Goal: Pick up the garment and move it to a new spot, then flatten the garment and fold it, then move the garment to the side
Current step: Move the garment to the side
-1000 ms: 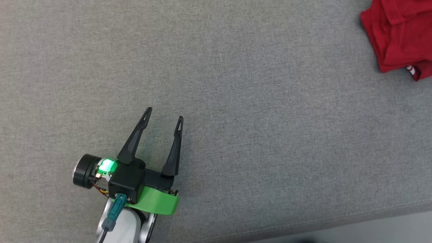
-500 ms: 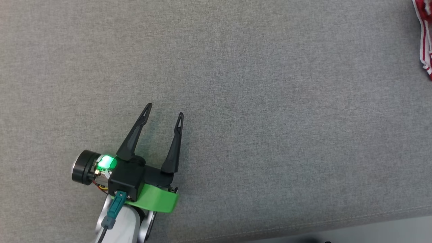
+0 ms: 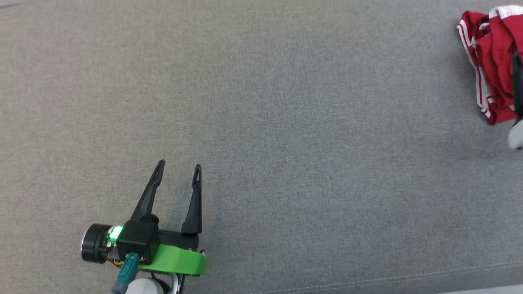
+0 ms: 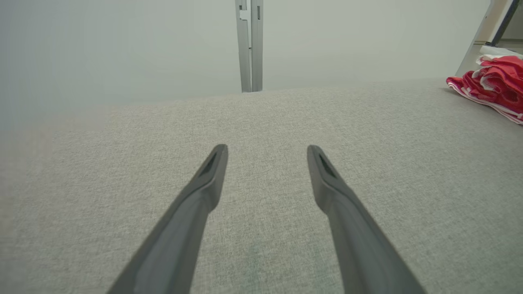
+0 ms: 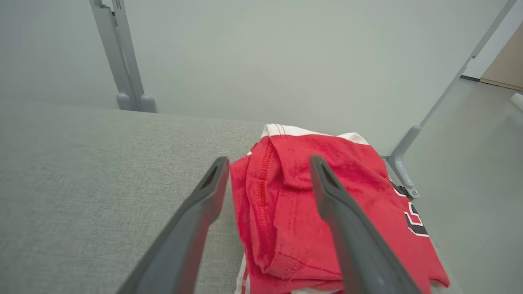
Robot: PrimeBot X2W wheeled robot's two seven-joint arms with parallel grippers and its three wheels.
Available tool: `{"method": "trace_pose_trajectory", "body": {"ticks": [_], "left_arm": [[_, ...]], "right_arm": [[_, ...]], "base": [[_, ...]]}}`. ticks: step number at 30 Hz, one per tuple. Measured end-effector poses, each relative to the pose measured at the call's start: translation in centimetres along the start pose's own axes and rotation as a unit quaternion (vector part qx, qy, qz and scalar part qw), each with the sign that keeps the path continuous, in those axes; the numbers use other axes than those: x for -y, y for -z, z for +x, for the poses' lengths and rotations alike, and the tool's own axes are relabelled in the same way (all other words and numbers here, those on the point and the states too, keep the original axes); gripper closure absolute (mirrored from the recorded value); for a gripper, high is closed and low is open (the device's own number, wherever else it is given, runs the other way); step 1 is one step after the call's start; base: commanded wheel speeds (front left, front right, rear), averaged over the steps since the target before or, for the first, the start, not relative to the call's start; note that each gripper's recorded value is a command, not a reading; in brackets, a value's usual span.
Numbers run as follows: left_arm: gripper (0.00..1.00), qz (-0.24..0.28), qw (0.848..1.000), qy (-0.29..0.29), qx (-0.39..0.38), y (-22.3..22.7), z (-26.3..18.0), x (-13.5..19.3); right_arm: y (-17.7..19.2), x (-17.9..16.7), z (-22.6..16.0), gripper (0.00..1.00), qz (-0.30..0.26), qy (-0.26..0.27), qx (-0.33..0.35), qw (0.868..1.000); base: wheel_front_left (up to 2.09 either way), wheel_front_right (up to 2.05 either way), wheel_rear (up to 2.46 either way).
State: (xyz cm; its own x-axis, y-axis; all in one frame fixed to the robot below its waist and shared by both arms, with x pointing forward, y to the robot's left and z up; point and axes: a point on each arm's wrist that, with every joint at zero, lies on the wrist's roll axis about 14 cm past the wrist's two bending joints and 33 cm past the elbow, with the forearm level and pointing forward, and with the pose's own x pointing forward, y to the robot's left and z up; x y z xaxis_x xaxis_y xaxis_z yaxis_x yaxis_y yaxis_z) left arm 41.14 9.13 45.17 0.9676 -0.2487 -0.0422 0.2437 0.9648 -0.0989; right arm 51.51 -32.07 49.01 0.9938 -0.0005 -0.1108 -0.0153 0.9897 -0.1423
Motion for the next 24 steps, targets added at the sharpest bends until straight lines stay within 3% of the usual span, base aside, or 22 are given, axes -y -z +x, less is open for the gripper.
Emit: {"method": "trace_pose_trajectory", "body": {"ticks": [12,18,24], "left_arm": [[0.0,-0.014,0.995,-0.072,0.06,-4.8,-5.4,-2.5],[0.0,-0.008,0.991,-0.09,0.098,-7.1,-7.8,-2.8],[0.0,0.012,0.989,-0.084,0.121,-8.5,-9.4,-2.3]], "right_arm": [[-3.7,-13.5,-9.3,0.0,0.067,-0.082,0.107,0.989],[-6.6,-17.0,-13.5,0.0,0.095,-0.107,0.158,0.977],[-5.1,-18.2,-16.3,0.0,0.135,-0.114,0.139,0.974]], "base": [[0.0,0.0,0.0],[0.0,0.0,0.0],[0.0,0.0,0.0]]}}
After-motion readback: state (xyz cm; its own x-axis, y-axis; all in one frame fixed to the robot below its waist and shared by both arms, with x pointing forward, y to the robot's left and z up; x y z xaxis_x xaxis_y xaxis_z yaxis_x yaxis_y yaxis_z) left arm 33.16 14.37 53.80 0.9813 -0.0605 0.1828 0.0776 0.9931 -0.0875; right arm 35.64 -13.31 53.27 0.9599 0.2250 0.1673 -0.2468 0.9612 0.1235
